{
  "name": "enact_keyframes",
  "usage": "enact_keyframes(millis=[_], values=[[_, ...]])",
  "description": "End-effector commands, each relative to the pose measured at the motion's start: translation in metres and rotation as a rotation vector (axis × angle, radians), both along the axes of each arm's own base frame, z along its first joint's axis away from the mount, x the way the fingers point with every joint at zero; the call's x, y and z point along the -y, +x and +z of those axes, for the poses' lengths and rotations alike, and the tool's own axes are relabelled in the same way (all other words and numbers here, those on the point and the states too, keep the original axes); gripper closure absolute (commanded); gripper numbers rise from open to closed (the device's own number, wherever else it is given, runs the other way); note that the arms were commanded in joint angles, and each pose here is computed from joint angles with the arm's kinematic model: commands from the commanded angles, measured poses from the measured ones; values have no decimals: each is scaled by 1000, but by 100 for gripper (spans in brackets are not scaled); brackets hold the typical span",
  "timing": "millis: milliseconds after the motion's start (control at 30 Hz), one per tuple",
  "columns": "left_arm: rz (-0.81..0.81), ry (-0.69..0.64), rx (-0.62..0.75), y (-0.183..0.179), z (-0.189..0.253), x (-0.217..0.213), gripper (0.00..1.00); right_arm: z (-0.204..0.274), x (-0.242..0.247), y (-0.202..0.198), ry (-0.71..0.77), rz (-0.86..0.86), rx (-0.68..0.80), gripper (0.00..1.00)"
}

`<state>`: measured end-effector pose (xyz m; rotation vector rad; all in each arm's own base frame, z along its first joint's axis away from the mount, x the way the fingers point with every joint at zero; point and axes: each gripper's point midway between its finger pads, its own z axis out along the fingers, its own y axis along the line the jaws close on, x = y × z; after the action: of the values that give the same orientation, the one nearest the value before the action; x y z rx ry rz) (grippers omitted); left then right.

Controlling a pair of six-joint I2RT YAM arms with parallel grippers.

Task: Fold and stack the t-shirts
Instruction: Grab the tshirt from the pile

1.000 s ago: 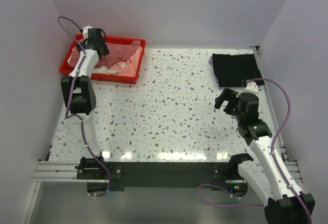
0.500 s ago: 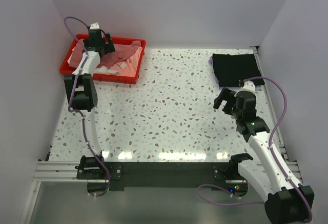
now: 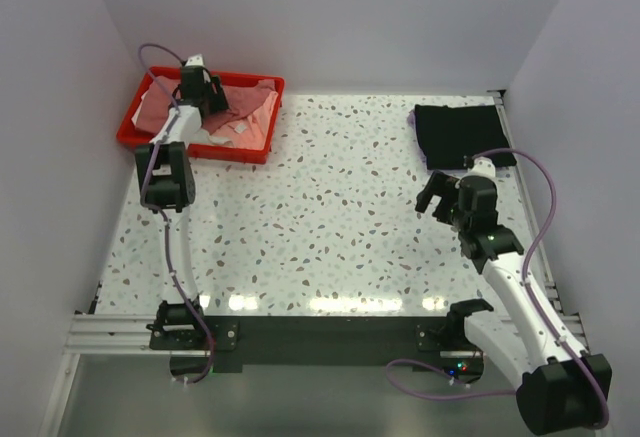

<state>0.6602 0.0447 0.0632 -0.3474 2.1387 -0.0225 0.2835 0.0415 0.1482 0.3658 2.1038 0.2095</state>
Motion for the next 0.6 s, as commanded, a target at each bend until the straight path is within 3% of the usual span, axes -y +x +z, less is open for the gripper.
enact_keyframes(millis=[0,67,100,200,267,300,567], values=[[-34,8,71,14,23,3,31,6,1,9,-4,-12,35,1],[-40,5,84,15,29,5,43,5,1,10,-6,-13,31,1],[-42,5,93,16,33,5,54,5,1,10,-5,-10,29,1],[-39,7,127,18,50,6,76,4,1,11,-5,-10,26,1],[-36,9,142,19,56,5,87,4,1,11,-5,-10,24,1],[-39,6,158,19,65,6,97,3,1,10,-7,-11,21,1],[-60,8,243,12,122,11,100,4,1,10,-7,-7,26,1]])
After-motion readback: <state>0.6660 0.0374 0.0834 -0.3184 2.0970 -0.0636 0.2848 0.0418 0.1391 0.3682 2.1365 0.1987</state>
